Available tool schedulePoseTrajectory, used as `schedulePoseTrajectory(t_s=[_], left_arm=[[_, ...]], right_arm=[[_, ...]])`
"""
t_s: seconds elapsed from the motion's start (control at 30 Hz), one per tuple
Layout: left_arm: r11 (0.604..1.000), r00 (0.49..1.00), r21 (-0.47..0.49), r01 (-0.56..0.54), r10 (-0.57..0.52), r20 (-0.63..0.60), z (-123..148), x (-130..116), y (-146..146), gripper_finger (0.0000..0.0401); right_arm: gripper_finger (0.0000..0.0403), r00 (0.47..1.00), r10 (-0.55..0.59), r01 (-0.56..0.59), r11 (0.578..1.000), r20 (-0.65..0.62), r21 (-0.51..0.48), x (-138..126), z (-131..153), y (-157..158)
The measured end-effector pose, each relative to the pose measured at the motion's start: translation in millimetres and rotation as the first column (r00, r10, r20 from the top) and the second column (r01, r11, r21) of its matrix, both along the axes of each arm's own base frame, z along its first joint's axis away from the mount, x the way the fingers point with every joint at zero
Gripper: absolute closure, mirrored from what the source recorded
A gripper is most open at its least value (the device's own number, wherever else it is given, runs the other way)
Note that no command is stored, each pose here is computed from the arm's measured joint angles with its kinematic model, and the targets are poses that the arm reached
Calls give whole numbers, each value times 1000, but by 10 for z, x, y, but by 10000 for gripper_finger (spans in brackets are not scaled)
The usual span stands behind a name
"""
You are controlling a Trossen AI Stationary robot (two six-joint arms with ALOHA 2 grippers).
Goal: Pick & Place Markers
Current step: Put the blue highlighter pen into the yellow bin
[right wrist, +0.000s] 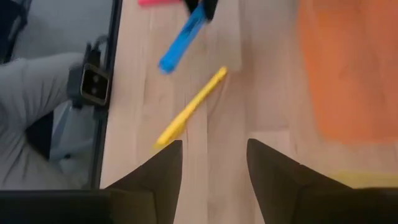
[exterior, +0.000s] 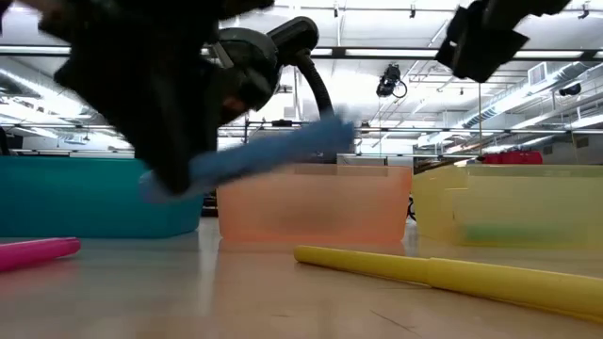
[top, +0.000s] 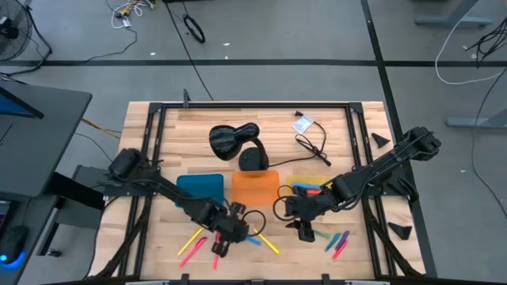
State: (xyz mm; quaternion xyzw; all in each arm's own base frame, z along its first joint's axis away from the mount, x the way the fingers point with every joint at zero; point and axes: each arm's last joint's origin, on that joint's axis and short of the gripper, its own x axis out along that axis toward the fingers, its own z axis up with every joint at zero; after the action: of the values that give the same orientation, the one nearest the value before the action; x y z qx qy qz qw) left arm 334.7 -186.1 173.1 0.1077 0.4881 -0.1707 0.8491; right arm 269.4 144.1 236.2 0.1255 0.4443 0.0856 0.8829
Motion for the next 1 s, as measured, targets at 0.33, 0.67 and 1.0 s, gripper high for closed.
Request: schedulePoseTrajectory(t_s=[0.33,0.67,1.0], left_arm=[[998,949,-30,-47,54,309,332,-15,-106,336],[950,736,-294,-102,271,621,243,-560,193,336],[871,497,-449,-198,484,720,289,-783,399,336]], right_arm=[[223,992,76,-75,997,104,-21,4,57,120],[223,983,53,-42,997,175,-70,29,91,135],[223,876,-109,184,976,470,-117,171,301,128]])
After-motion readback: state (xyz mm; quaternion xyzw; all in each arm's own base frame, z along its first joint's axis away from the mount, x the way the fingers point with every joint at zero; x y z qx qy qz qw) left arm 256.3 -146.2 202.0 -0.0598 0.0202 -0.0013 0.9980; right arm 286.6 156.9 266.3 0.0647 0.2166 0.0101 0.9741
